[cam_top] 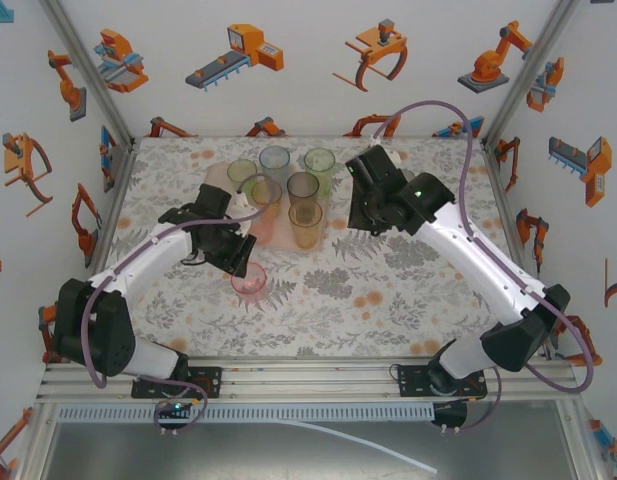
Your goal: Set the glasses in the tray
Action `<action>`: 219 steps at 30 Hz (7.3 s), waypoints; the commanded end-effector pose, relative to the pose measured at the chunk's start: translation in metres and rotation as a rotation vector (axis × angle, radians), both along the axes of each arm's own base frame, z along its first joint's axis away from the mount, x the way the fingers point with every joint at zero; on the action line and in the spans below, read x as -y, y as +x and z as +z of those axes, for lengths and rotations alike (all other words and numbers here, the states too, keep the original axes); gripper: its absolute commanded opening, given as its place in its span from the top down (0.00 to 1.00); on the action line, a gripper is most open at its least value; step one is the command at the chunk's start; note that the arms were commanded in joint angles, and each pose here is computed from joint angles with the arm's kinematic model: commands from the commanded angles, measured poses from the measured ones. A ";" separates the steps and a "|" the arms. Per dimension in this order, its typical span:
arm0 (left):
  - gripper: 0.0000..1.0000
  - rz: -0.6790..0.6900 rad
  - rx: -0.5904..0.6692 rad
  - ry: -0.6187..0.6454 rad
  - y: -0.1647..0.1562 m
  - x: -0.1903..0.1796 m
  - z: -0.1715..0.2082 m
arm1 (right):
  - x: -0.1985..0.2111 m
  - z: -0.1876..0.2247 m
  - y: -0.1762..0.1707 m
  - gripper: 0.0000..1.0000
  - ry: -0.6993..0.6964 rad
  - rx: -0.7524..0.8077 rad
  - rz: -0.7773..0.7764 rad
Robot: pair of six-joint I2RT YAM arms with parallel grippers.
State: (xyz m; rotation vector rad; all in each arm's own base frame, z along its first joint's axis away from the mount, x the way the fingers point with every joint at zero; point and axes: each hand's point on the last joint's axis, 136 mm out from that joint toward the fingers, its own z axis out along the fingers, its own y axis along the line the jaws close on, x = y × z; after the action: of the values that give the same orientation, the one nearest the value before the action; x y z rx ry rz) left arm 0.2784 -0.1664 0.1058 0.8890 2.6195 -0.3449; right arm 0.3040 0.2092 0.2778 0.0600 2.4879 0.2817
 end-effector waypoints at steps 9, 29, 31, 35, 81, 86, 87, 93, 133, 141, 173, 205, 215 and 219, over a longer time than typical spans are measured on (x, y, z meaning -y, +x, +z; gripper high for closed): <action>0.71 -0.040 0.043 0.056 0.002 -0.001 -0.003 | 0.012 0.002 0.001 0.66 0.015 0.027 -0.041; 1.00 0.034 0.102 0.097 0.010 -0.024 0.045 | 0.018 -0.006 0.005 0.66 0.025 0.017 -0.054; 1.00 0.072 0.119 0.081 0.017 -0.033 0.060 | 0.020 -0.006 0.006 0.66 0.025 0.016 -0.054; 1.00 0.165 0.157 0.054 0.038 -0.057 0.086 | 0.022 -0.008 0.008 0.66 0.024 0.010 -0.053; 0.88 0.327 0.177 0.065 0.240 -0.041 0.026 | 0.072 -0.023 0.020 0.62 0.012 -0.051 -0.147; 0.78 0.327 0.178 0.081 0.240 -0.044 0.026 | 0.078 -0.032 0.030 0.60 0.009 -0.069 -0.154; 0.77 0.328 0.178 0.081 0.240 -0.044 0.027 | 0.080 -0.034 0.034 0.60 0.012 -0.074 -0.159; 0.67 0.328 0.181 0.080 0.241 -0.045 0.031 | 0.096 -0.051 0.063 0.59 0.016 -0.086 -0.198; 0.02 0.299 0.331 -0.130 0.149 -0.043 0.186 | 0.122 -0.167 0.232 0.60 -0.053 -0.214 -0.326; 0.02 0.294 0.345 -0.138 0.140 -0.044 0.193 | 0.124 -0.179 0.236 0.71 -0.074 -0.230 -0.320; 0.03 0.267 0.264 -0.265 0.102 -0.025 0.220 | 0.088 -0.061 0.117 1.00 -0.177 -0.105 -0.144; 0.08 0.453 0.220 -0.168 0.012 -0.106 0.165 | -0.181 -0.129 0.000 1.00 -0.118 -0.159 0.294; 0.08 0.444 0.174 -0.249 0.016 -0.095 0.161 | -0.194 -0.161 0.003 1.00 -0.141 -0.184 0.309; 0.09 0.412 0.156 -0.291 0.017 -0.086 0.161 | -0.193 -0.171 0.004 1.00 -0.166 -0.189 0.308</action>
State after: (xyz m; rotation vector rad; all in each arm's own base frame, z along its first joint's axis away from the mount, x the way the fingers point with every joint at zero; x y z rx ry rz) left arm 0.2952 -0.0711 0.2674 0.2551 2.4508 -0.4158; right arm 0.3045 0.3930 0.1011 -0.3945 2.7216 0.1801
